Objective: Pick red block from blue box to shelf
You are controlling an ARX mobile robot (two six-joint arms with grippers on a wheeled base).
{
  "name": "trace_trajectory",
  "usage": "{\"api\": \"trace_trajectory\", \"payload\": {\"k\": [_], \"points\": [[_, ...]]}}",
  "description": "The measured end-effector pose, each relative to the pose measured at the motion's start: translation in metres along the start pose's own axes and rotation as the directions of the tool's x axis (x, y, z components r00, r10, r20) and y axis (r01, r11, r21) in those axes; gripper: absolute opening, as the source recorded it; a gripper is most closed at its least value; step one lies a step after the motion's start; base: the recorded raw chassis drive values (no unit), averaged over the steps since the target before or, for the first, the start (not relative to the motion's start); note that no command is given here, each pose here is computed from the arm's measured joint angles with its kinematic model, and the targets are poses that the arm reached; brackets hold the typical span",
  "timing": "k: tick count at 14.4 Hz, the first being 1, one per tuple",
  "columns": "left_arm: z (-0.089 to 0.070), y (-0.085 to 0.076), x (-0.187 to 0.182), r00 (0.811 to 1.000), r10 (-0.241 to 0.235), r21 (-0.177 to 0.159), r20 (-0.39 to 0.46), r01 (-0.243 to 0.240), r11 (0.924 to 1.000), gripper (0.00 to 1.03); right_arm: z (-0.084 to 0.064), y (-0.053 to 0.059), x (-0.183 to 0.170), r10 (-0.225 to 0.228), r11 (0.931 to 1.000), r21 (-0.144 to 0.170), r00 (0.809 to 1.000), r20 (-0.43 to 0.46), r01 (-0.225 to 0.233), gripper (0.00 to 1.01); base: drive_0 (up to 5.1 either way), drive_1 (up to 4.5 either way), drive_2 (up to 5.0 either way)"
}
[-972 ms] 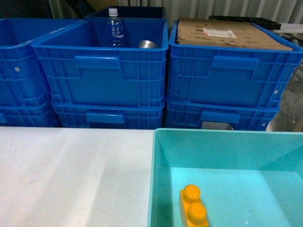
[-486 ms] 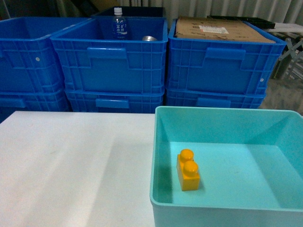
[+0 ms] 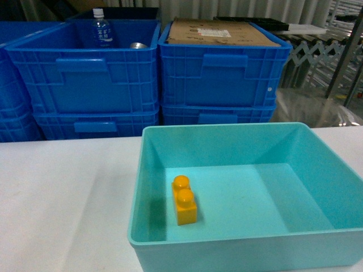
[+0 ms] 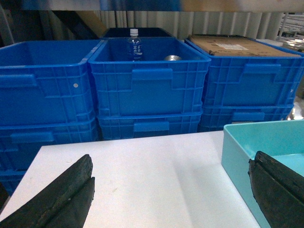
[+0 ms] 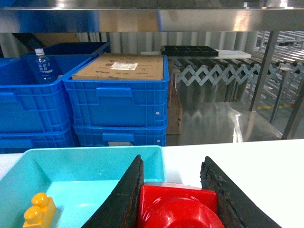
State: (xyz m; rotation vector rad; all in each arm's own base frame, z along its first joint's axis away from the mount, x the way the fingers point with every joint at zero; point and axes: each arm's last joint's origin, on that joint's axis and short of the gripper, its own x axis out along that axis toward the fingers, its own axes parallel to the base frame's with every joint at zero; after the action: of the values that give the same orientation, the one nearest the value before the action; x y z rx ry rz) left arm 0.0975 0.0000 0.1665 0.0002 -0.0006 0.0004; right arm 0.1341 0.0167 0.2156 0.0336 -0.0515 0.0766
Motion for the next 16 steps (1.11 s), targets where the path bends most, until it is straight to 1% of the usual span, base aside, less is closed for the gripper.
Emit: {"api": "trace_trajectory", "payload": {"k": [1, 4, 7, 16], "points": [[0.0000, 0.0000, 0.0000, 1.000, 0.000, 0.000, 0.000, 0.000, 1.0000, 0.98, 0.0000, 0.0000, 0.0000, 0.000, 1.0000, 0.000, 1.000, 0.000, 0.000, 0.28, -1.6, -1.57, -1.6], [0.0000, 0.0001, 0.0000, 1.000, 0.003, 0.000, 0.000, -0.003, 1.0000, 0.98, -0.0002, 0.0001, 0.0000, 0.001, 1.0000, 0.000, 1.000, -0.001, -0.001, 0.28, 2.8, -5.01, -3.0], [0.0000, 0.0001, 0.0000, 1.000, 0.003, 0.000, 0.000, -0.003, 1.0000, 0.98, -0.0005, 0.0000, 0.0000, 0.000, 1.0000, 0.000, 1.000, -0.002, 0.000, 0.28, 2.5, -4.04, -4.0], [0.0000, 0.0000, 0.0000, 1.000, 0.000, 0.000, 0.000, 0.000, 1.0000, 0.98, -0.0007, -0.0001, 0.0000, -0.002, 1.0000, -0.001, 1.000, -0.003, 0.002, 0.28, 2.6, -3.41, -3.4]]}}
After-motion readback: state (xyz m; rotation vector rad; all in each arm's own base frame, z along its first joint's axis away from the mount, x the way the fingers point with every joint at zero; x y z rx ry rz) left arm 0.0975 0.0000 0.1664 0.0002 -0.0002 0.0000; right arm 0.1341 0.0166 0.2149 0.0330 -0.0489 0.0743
